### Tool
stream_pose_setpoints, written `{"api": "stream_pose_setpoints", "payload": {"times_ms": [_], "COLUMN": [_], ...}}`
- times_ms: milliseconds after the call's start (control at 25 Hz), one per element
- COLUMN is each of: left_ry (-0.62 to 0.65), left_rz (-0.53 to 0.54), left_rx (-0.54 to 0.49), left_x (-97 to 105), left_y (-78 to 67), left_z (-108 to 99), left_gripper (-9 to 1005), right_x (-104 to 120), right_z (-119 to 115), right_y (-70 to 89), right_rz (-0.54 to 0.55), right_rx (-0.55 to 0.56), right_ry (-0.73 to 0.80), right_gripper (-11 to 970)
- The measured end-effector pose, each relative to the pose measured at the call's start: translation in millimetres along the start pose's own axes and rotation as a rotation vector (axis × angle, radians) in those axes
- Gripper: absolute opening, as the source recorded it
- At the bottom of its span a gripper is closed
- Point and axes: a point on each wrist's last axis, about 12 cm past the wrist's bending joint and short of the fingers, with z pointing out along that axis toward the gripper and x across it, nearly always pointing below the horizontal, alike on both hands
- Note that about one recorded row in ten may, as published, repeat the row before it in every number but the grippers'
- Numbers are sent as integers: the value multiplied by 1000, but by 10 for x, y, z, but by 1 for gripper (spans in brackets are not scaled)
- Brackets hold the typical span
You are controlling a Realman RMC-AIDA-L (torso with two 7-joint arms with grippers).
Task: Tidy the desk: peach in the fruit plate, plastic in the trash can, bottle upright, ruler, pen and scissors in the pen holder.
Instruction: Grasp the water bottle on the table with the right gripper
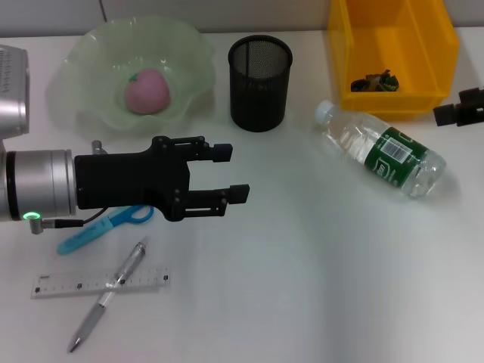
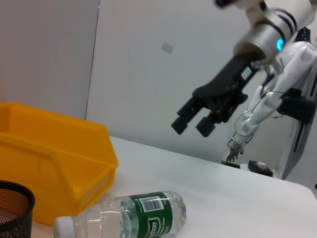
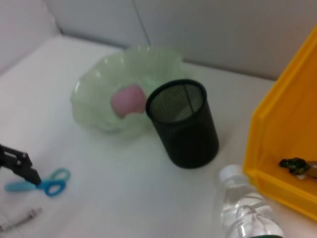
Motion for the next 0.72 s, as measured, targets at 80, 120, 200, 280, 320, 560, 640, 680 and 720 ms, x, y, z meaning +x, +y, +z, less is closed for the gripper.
{"api": "stream_pose_setpoints", "payload": {"times_ms": [80,120,200,280,320,560,640,680,720], "left_ry": [0,0,0,0,0,-3,-13,-13,-17], "left_rz": [2,3,2,2,2,3,2,2,2], "left_rx": [0,-1,-1,-1,-1,-2,-5,-5,-5], "left_x": [3,5,9,10,10,8,-3,-3,-6], "left_y": [-1,-3,-4,-4,-4,-4,-2,-2,-3], "left_z": [-2,-3,-5,-6,-6,-6,-7,-7,-8], "left_gripper": [673,673,673,672,672,671,671,671,671], "right_x": [-58,-123,-228,-305,-327,-389,-407,-415,-421], "right_z": [10,30,75,177,235,625,735,789,833], "right_y": [2,0,-14,-8,1,4,25,36,43], "right_rz": [-5,-9,-13,-24,-29,-65,-90,-106,-117], "right_rx": [12,29,61,64,61,84,87,94,102], "right_ry": [20,42,94,163,193,271,304,322,333], "right_gripper": [728,728,728,728,728,729,729,729,729]}}
